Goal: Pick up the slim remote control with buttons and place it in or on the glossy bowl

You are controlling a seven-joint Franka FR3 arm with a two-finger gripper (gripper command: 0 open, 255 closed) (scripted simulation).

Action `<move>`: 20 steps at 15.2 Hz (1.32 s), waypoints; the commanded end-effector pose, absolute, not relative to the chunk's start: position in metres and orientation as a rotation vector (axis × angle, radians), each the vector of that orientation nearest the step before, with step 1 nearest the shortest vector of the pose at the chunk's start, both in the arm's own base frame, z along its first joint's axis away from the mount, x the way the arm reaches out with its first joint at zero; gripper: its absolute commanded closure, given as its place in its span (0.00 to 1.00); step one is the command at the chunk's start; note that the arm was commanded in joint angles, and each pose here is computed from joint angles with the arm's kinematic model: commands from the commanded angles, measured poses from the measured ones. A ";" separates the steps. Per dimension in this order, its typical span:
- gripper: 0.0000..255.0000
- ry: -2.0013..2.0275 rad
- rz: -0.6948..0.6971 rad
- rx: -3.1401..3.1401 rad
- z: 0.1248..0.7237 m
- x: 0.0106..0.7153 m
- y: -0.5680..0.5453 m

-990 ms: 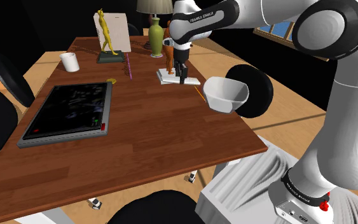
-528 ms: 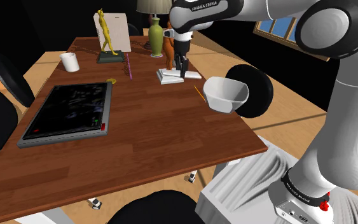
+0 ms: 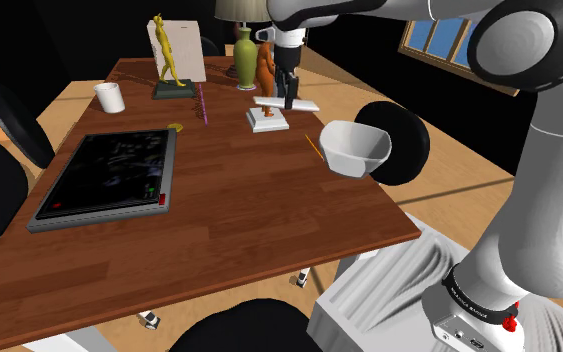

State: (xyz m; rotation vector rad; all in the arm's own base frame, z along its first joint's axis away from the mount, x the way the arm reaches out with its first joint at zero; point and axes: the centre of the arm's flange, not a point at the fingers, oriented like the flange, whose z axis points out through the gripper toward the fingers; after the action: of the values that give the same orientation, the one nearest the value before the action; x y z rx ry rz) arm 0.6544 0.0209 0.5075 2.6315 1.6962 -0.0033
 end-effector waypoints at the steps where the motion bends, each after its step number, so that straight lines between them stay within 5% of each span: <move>1: 1.00 1.696 -0.003 2.631 0.515 0.655 0.021; 20: 1.00 1.696 -0.003 2.632 0.507 0.451 -0.088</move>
State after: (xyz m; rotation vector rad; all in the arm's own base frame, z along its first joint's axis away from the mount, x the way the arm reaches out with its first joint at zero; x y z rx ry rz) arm 0.4551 -0.0858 0.5108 2.6322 1.6950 -0.0036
